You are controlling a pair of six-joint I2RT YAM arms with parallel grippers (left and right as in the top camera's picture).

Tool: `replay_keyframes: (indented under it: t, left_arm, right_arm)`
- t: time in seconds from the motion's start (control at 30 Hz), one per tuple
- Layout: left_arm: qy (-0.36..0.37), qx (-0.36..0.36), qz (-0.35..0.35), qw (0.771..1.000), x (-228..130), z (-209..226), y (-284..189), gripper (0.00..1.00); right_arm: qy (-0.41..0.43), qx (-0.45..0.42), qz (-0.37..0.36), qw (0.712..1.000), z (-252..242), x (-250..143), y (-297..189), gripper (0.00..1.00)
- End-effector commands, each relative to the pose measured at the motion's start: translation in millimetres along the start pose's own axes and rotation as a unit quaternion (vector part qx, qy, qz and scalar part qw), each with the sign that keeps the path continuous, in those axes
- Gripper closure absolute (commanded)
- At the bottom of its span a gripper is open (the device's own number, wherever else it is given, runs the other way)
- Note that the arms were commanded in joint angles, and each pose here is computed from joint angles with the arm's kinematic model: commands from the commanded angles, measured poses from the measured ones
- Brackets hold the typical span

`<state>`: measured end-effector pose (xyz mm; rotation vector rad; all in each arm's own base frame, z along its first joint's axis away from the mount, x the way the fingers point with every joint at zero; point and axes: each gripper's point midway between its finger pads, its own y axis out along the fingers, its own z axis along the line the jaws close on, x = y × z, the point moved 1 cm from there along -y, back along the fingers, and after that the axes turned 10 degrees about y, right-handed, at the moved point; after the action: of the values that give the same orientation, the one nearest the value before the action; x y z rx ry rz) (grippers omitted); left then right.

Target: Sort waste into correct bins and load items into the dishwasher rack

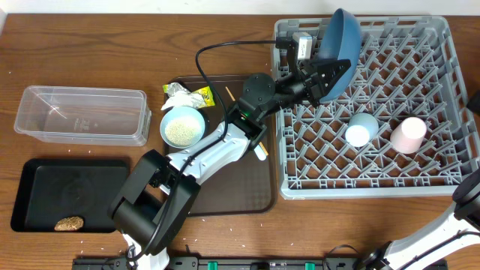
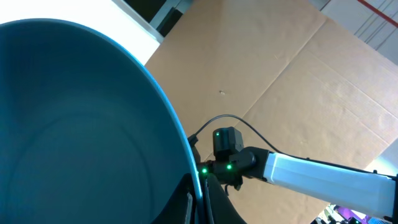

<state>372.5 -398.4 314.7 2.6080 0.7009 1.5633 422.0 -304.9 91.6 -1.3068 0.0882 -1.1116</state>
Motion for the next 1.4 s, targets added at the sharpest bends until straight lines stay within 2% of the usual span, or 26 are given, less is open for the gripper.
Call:
replay_keyframes:
  t: [0.0,0.07,0.27,0.5,0.67,0.9,1.2,1.37]
  left_arm:
    - [0.022,0.003,-0.023,0.999,16.8,-2.6,5.9,0.94]
    - [0.018,0.026,-0.031,0.999,18.5,5.5,5.6,0.94]
    - [0.018,0.052,-0.051,0.997,25.2,13.7,4.4,0.94]
    - [0.009,0.063,-0.06,0.996,24.1,19.4,4.8,0.94]
    - [-0.059,0.061,-0.062,0.994,12.6,29.0,6.7,0.94]
    - [-0.1,0.039,-0.056,0.993,-23.2,49.5,10.1,0.94]
    - [-0.103,0.021,-0.056,0.993,-27.7,47.9,10.2,0.94]
    - [-0.09,-0.006,-0.055,0.994,-17.2,33.8,14.8,0.94]
  right_arm:
    - [-0.005,0.032,0.02,0.999,19.9,-10.8,1.3,0.8]
    - [-0.009,0.036,-0.003,0.999,27.6,2.3,-16.7,0.73]
    - [0.027,0.037,-0.084,0.995,50.3,40.0,-90.3,0.72]
    - [0.038,0.098,-0.059,0.993,100.8,15.5,-157.5,0.69]
    - [0.007,0.108,-0.05,0.993,124.1,-2.5,-186.0,0.67]
    - [0.012,0.105,-0.046,0.993,122.6,-10.6,-203.6,0.67]
    - [0.014,0.103,-0.042,0.994,121.5,-12.3,-202.9,0.67]
    - [0.014,0.102,-0.041,0.994,121.4,-12.6,-202.9,0.67]
